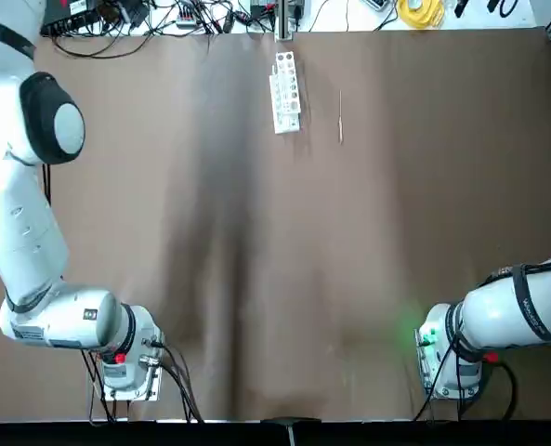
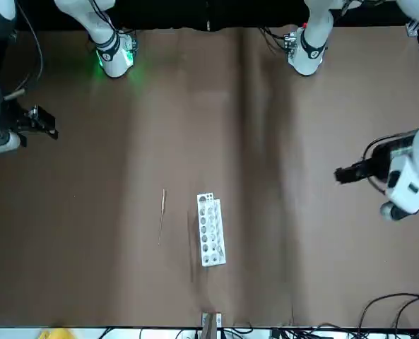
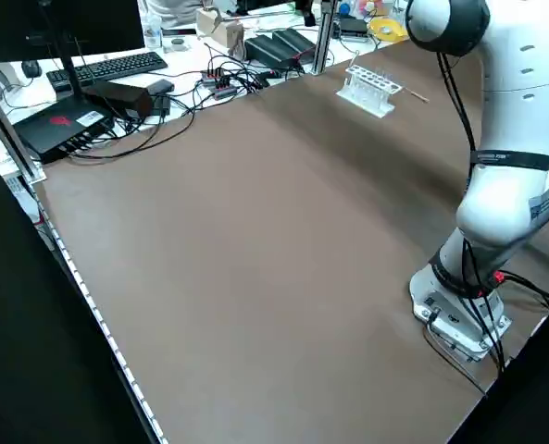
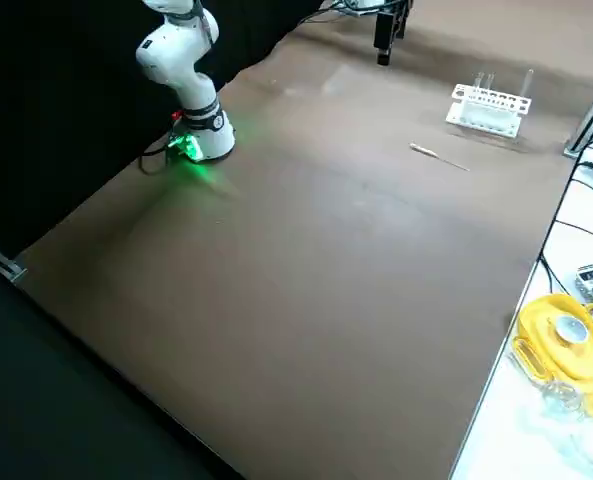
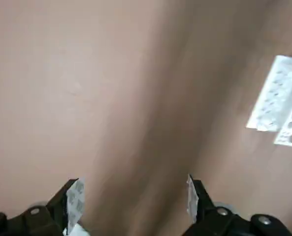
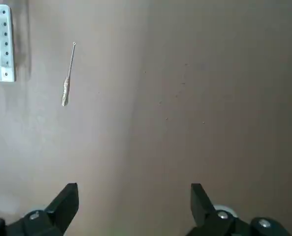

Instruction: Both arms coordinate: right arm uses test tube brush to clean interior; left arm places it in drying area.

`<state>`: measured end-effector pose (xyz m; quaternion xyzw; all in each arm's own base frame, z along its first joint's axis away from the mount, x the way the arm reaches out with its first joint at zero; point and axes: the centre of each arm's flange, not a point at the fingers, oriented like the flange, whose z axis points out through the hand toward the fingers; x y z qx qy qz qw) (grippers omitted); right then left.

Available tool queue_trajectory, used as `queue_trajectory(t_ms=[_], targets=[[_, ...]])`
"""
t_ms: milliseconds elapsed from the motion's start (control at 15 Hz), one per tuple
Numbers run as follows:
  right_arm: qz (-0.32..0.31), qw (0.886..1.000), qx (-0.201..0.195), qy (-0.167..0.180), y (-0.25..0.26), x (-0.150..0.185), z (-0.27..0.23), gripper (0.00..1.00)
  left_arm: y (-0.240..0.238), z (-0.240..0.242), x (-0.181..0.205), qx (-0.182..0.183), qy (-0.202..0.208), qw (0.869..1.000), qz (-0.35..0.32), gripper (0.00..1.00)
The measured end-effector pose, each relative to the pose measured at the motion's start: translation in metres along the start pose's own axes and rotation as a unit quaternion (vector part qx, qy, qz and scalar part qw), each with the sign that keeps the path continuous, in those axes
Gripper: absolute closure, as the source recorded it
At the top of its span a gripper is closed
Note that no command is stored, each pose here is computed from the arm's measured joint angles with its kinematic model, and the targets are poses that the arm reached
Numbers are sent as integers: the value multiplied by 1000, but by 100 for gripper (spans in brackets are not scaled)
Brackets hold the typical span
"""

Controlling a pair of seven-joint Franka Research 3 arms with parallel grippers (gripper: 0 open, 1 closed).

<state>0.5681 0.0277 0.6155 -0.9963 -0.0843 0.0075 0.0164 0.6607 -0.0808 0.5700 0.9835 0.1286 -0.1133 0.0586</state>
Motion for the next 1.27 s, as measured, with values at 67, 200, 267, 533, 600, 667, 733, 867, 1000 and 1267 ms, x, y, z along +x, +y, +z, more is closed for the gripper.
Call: queue_trajectory(t_ms=[67, 200, 267, 533, 600, 667, 733, 867, 1000, 1267], targets=[[2, 1000, 0, 3, 3, -5, -4, 0, -13, -5, -3, 11, 5, 1000, 12, 1], [5, 1000, 0, 8, 6, -10, -9, 0, -34, -10, -6, 13, 19, 999, 22, 1], [6, 1000, -1, 9, 7, -11, -9, 0, -42, -8, -7, 8, 36, 999, 33, 1], [6, 1000, 0, 7, 7, -11, -6, 0, -57, 17, -42, 0, 87, 995, 57, 1], [6, 1000, 0, 7, 7, -11, -6, 0, -59, 15, -54, 1, 88, 994, 57, 1], [6, 1000, 0, 7, 7, -11, -5, 0, -61, 8, -65, 1, 90, 994, 58, 1], [6, 1000, 0, 6, 7, -11, -5, 0, -63, -2, -74, 2, 93, 994, 58, 1], [6, 1000, -1, 7, 7, -11, -4, 0, -71, -30, -96, 43, 104, 991, 67, 1], [6, 1000, -1, 7, 7, -11, -4, 0, -72, -42, -105, 61, 116, 989, 71, 1], [6, 1000, -1, 8, 7, -11, -4, 0, -72, -46, -109, 66, 119, 987, 91, 1]])
